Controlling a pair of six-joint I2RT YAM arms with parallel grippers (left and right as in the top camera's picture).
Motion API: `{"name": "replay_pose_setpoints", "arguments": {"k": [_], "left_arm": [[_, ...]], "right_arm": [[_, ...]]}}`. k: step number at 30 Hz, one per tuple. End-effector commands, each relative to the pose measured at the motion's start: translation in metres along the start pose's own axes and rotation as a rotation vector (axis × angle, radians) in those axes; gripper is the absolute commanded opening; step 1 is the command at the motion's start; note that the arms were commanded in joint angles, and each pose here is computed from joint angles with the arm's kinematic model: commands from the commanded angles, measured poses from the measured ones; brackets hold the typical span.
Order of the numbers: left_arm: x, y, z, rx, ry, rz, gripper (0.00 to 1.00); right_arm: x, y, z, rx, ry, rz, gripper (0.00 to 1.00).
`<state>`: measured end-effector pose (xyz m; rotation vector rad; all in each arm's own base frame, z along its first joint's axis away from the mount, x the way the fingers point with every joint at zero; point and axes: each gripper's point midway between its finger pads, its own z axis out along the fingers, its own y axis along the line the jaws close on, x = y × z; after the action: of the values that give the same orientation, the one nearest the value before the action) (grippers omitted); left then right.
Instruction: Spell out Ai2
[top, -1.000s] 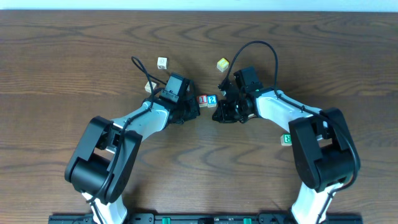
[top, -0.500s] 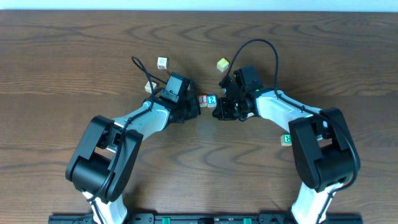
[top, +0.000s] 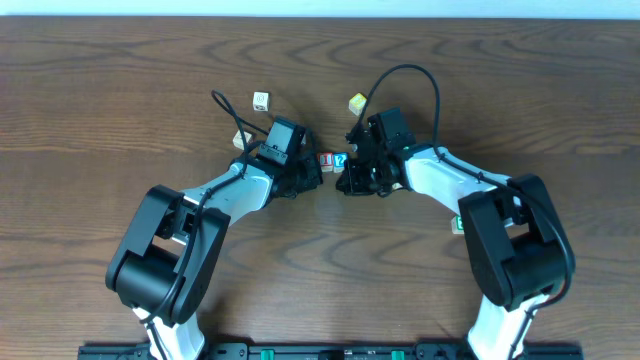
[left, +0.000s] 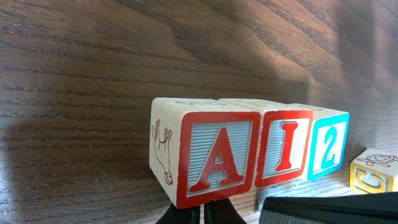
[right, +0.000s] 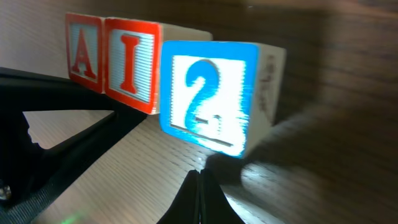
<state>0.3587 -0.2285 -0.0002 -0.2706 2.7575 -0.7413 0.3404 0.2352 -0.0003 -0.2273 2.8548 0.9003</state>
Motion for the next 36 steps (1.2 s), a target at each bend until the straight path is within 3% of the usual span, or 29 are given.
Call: {"name": "replay_pose_setpoints", "arguments": {"k": [1, 36], "left_arm": [[0.008, 0.013, 0.009, -0.034, 0.027, -0.025, 0.06], [0.008, 0.013, 0.009, -0.035, 0.027, -0.023, 0.06]], "right_arm": [[0.002, -0.004, 0.004, 0.029, 0.000, 0.025, 0.02], [-0.019, -0.001, 0.005, 0.022, -0.086, 0.050, 0.01]]}}
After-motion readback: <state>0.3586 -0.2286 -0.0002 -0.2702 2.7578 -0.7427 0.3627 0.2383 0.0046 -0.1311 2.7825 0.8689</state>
